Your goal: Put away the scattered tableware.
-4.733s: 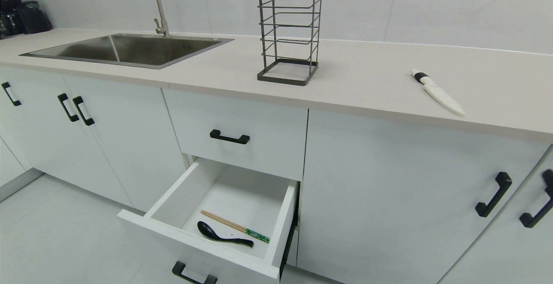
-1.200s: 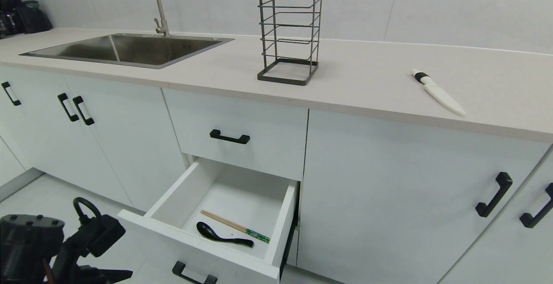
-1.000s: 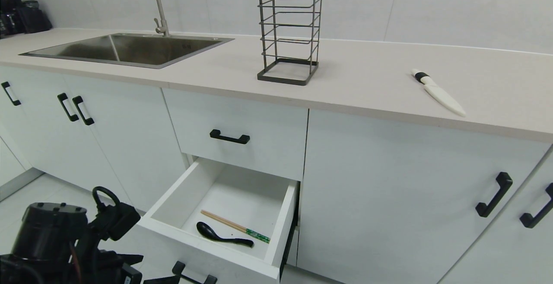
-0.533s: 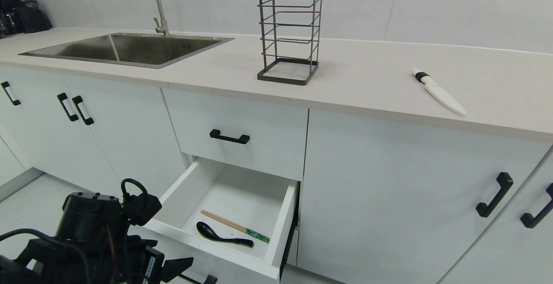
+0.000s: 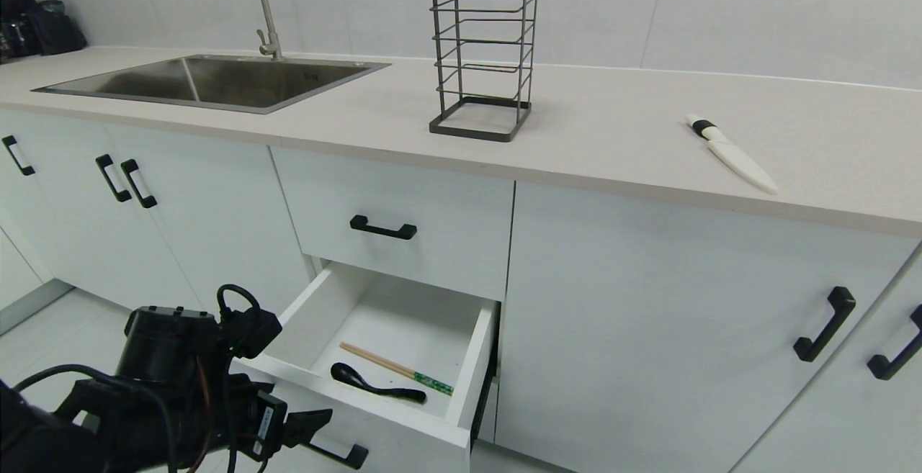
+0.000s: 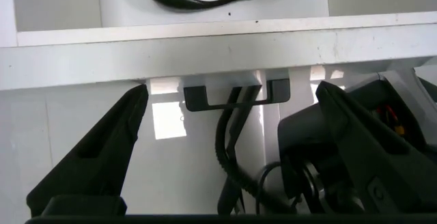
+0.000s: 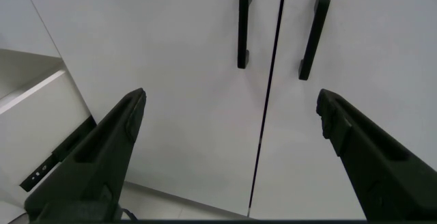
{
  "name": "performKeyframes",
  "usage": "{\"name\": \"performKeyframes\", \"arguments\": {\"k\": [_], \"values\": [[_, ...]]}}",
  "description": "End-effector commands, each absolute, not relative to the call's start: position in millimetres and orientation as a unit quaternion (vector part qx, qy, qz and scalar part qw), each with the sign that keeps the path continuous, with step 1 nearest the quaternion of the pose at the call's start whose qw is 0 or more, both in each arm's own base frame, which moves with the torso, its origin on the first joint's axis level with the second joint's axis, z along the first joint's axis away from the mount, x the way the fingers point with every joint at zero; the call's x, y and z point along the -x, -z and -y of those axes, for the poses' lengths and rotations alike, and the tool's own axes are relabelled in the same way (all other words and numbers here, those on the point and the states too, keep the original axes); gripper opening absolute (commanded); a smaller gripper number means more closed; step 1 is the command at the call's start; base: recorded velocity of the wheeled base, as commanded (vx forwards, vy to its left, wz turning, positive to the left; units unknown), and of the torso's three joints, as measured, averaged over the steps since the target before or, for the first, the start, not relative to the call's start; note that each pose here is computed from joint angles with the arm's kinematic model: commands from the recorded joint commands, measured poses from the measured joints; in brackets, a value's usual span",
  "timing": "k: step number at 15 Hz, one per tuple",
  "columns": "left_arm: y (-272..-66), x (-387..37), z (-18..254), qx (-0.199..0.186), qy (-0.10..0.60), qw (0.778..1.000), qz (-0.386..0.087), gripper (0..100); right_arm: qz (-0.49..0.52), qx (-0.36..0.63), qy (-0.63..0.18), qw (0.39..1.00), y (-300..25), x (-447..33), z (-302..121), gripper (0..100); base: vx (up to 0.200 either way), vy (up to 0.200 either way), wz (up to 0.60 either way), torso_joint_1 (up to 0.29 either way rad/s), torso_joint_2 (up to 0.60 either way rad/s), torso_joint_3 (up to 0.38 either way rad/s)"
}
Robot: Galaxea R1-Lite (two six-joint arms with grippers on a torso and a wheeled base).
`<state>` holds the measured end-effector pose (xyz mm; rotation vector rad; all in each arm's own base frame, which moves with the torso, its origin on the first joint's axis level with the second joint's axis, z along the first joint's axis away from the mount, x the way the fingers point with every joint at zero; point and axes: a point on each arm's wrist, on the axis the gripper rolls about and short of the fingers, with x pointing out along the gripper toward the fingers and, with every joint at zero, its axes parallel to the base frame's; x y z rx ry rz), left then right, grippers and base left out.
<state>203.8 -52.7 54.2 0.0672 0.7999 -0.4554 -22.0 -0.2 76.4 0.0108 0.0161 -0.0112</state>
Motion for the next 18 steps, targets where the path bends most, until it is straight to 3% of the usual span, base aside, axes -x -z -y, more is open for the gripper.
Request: {"name": "performKeyframes", "arguments": {"k": [1,9,18], "values": [[-51.3,-215.1,55.5,-0.033,0.222,0.901,-0.371,100,-0.009,-0.005,0.005,1.0,-76.5,21.9,0.2,100,0.0,0.0,0.0,0.0,0.0,0.0],[-24.7,-259.0,66.3,-0.03,0.226,0.923,-0.312,100,-0.009,-0.005,0.005,1.0,-76.5,21.9,0.2,100,0.0,0.0,0.0,0.0,0.0,0.0],[-19.1,-299.7,74.9,-0.027,0.224,0.933,-0.28,100,-0.009,-0.005,0.005,1.0,-76.5,21.9,0.2,100,0.0,0.0,0.0,0.0,0.0,0.0]]}}
